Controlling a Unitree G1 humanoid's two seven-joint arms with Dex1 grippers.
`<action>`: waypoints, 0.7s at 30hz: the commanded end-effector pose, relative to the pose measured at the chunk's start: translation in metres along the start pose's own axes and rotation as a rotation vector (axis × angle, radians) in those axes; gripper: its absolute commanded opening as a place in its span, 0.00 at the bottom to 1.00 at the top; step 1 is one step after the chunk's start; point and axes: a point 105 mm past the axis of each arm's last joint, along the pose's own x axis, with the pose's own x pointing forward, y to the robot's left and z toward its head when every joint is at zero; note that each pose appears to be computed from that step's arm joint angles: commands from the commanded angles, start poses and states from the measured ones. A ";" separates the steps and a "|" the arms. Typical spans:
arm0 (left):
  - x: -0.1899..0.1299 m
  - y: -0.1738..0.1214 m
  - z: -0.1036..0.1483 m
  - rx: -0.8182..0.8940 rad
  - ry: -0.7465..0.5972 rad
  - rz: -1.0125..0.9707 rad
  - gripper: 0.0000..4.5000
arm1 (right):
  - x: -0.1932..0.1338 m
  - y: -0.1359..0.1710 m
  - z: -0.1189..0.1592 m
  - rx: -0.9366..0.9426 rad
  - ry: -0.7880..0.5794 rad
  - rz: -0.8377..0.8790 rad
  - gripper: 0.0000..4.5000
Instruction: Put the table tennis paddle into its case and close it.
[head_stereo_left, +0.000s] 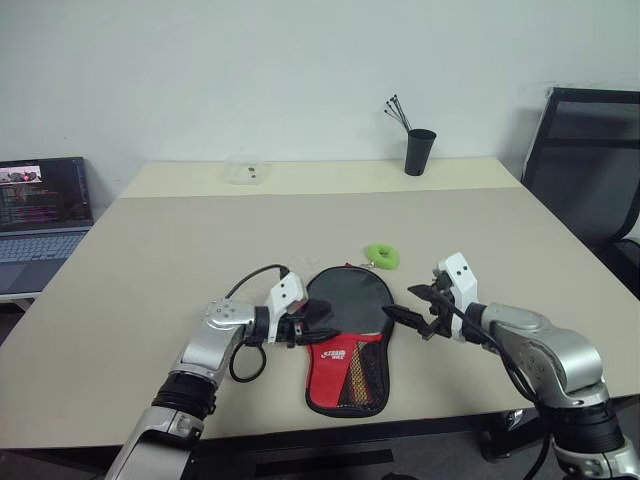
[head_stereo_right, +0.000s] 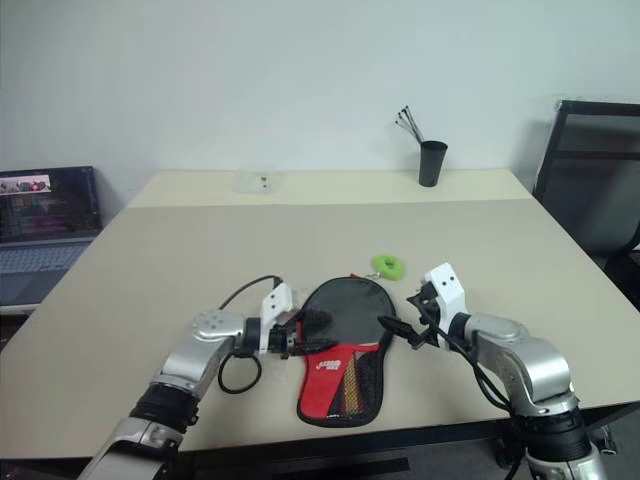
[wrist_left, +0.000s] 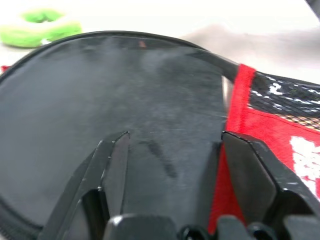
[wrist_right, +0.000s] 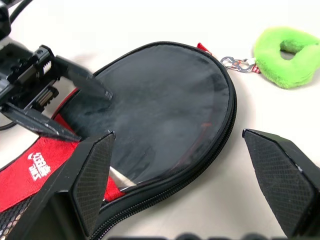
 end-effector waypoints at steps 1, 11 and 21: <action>0.001 -0.005 -0.009 -0.004 0.032 -0.023 0.36 | 0.006 -0.021 0.033 -0.038 -0.087 -0.077 1.00; 0.001 -0.013 -0.014 -0.009 0.035 -0.033 0.00 | 0.056 -0.081 0.055 0.047 -0.136 -0.289 1.00; -0.003 -0.018 -0.016 -0.013 0.042 -0.023 0.00 | 0.098 -0.087 0.042 0.142 -0.126 -0.389 1.00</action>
